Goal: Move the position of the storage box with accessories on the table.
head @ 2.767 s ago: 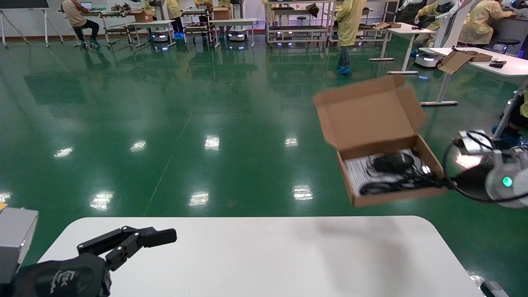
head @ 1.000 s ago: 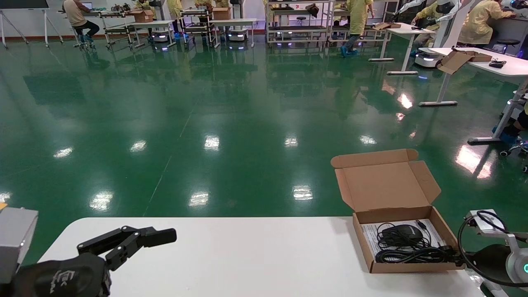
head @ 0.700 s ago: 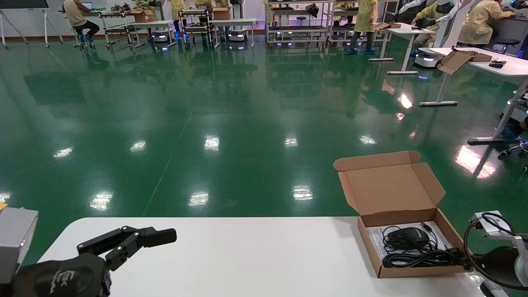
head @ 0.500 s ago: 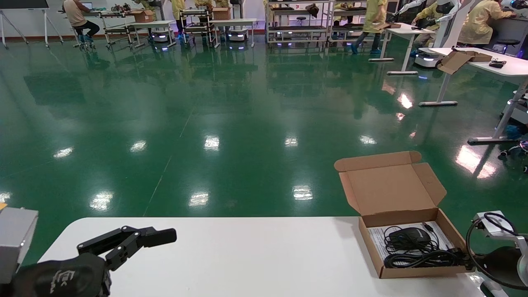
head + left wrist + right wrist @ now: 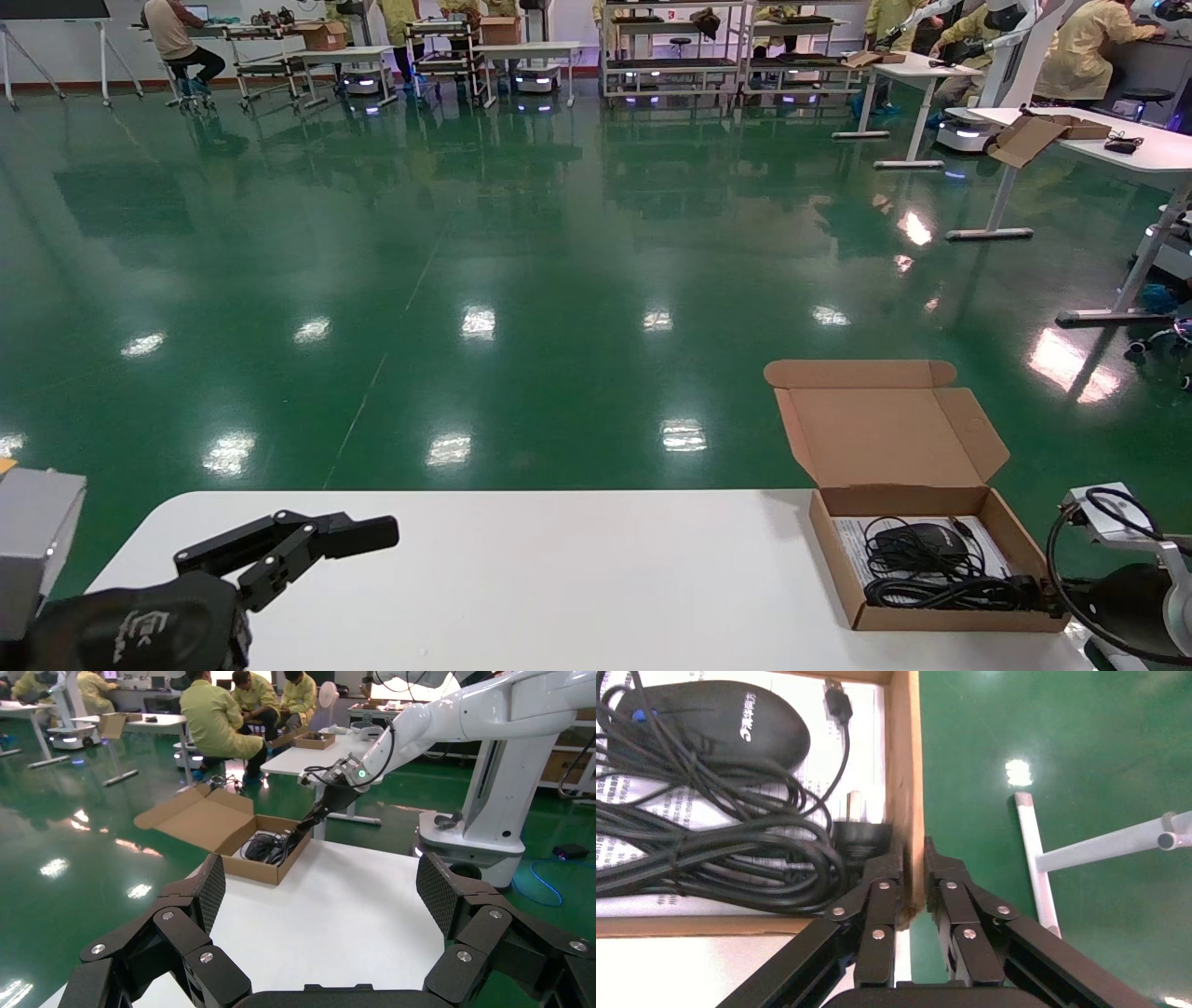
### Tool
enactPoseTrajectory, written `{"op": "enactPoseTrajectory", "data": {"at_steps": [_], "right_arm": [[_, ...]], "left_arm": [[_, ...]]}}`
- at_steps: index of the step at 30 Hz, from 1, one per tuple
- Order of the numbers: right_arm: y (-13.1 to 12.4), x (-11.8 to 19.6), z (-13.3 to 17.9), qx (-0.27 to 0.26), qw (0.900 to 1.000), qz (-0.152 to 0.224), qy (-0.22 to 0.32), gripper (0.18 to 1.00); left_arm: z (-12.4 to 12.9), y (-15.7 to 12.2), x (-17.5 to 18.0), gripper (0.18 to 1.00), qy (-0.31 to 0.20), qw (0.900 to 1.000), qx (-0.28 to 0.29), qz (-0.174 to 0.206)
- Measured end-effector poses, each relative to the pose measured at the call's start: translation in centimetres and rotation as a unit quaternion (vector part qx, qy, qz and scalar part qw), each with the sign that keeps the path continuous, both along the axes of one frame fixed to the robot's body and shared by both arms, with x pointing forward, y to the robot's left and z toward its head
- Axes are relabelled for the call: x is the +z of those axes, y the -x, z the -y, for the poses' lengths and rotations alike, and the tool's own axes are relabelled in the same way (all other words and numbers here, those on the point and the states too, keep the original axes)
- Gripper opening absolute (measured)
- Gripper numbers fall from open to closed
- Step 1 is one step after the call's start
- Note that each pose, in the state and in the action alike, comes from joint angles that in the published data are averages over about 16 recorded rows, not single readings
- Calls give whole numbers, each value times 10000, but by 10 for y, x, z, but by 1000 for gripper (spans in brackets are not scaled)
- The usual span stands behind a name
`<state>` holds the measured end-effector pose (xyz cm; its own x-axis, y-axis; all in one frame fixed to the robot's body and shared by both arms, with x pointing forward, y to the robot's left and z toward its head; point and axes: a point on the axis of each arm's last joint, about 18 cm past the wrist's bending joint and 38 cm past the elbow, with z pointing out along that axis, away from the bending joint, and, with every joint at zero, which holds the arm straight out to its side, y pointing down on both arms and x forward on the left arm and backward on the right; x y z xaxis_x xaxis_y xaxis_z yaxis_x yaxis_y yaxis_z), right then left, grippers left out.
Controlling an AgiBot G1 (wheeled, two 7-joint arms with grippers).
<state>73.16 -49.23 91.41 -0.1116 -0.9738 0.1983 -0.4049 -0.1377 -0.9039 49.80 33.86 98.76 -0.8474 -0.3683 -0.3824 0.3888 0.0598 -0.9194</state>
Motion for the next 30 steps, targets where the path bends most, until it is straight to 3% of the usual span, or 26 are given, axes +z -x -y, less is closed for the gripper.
{"op": "enactPoseTrajectory", "data": {"at_steps": [7,19,26,30], "right_arm": [[-1,6,2,24,9999,99,122,293],[-5,41,-6,197,9979,615,-37,520],[-8,77,-25,533,9897,1124,-714,685],[-8,99,-46,889,9742,1428,-1503,775]], "left_arm": [[0,0,0,1000,0,10000,0,0],[0,0,0,1000,0,10000,0,0],[0,0,0,1000,0,10000,0,0],[0,0,0,1000,0,10000,0,0]]}}
